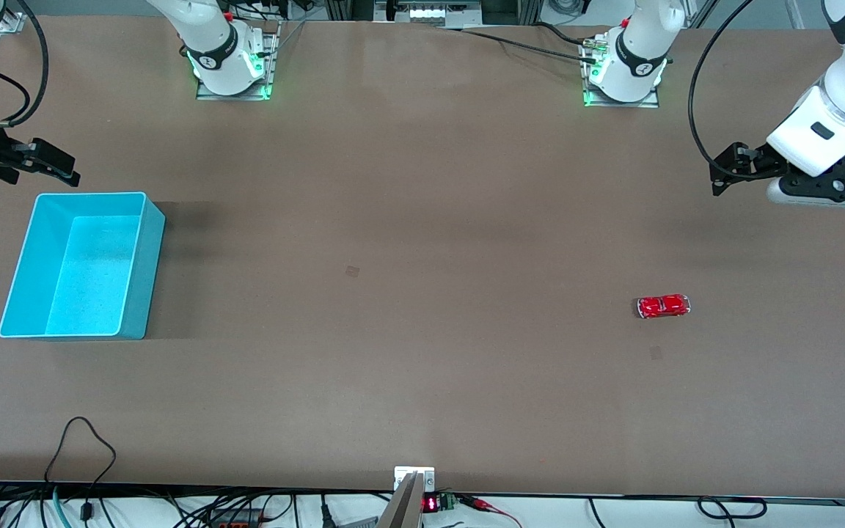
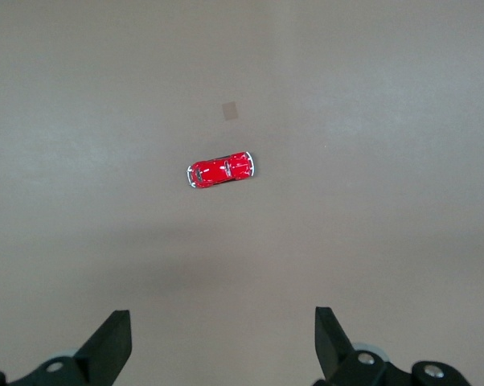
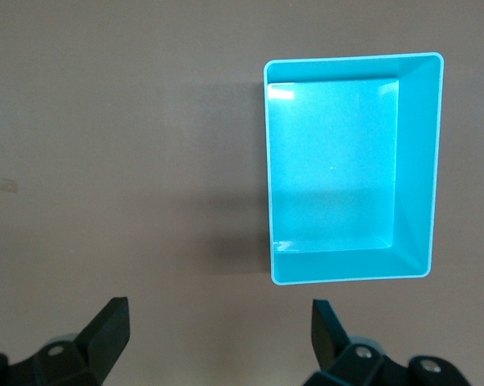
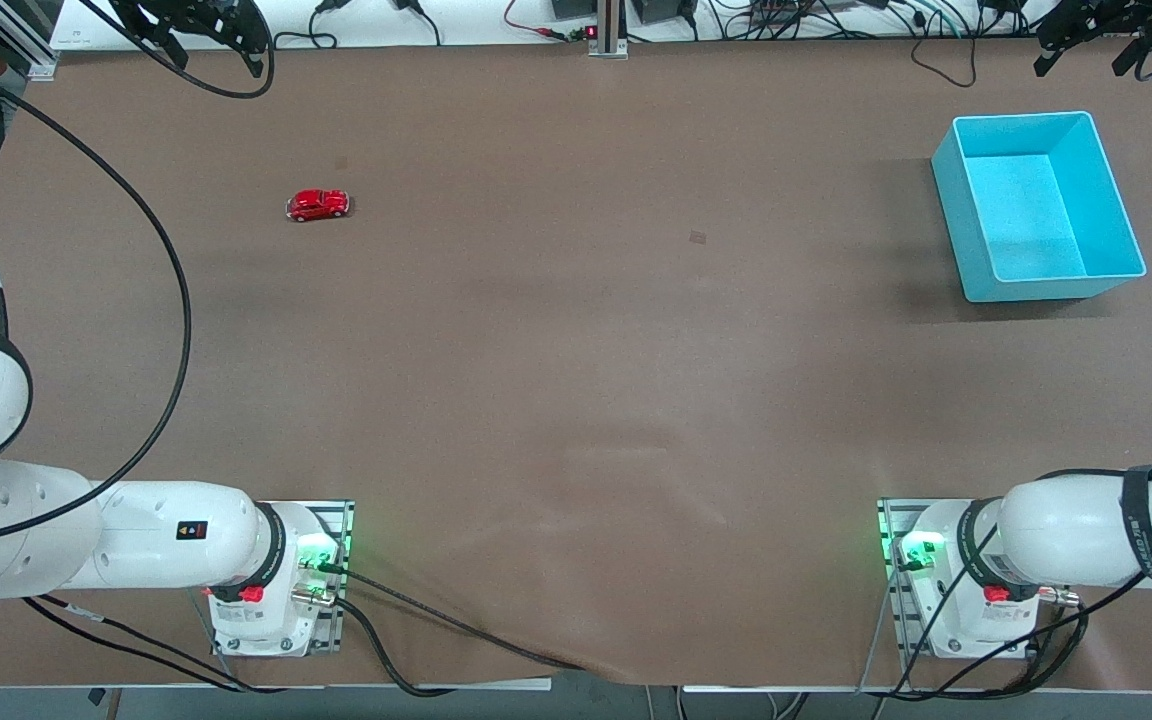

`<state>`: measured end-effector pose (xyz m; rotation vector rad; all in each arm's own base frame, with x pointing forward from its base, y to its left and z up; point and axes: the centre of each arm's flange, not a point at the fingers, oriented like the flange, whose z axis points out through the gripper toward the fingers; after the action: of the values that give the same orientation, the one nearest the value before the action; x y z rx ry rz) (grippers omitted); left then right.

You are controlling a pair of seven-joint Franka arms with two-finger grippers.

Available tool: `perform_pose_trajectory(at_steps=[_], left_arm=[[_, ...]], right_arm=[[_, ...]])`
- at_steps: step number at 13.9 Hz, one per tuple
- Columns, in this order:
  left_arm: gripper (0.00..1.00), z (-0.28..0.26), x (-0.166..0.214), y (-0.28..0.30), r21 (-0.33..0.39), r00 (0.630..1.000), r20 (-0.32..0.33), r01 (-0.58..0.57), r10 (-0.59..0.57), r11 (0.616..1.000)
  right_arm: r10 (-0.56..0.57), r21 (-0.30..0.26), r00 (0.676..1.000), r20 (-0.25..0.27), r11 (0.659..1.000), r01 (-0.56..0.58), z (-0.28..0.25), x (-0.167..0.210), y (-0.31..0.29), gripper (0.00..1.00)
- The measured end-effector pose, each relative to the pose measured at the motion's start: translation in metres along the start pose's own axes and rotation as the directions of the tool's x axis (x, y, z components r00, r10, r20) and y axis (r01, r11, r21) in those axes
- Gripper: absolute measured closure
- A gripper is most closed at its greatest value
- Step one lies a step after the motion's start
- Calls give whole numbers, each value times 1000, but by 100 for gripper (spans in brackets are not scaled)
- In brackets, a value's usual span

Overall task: Wind red beetle toy and store in blue box
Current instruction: 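Reach the left gripper down over the red toy car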

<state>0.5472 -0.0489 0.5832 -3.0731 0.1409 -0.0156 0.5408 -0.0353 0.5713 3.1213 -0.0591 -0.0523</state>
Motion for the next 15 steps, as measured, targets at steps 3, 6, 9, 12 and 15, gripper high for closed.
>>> perform_pose_trajectory(at_steps=[3, 6, 9, 12, 15], left_arm=[[0, 1, 2, 0, -1, 1000, 4, -1, 1, 1000], [0, 2, 2, 1, -1, 1000, 12, -2, 2, 1000], [0, 11, -2, 4, -1, 997, 71, -8, 8, 1000], [0, 23, -14, 10, -1, 981, 191, -20, 20, 1000], [0, 39, -23, 16, -9, 948, 312, -54, 54, 998]], right_arm=[[2, 0, 1000, 0, 1000, -2, 0, 0, 0, 0], [3, 0, 1000, -1, 1000, -3, 0, 0, 0, 0], [3, 0, 1000, -1, 1000, -3, 0, 0, 0, 0], [3, 0, 1000, -1, 1000, -3, 0, 0, 0, 0], [3, 0, 1000, -1, 1000, -3, 0, 0, 0, 0]])
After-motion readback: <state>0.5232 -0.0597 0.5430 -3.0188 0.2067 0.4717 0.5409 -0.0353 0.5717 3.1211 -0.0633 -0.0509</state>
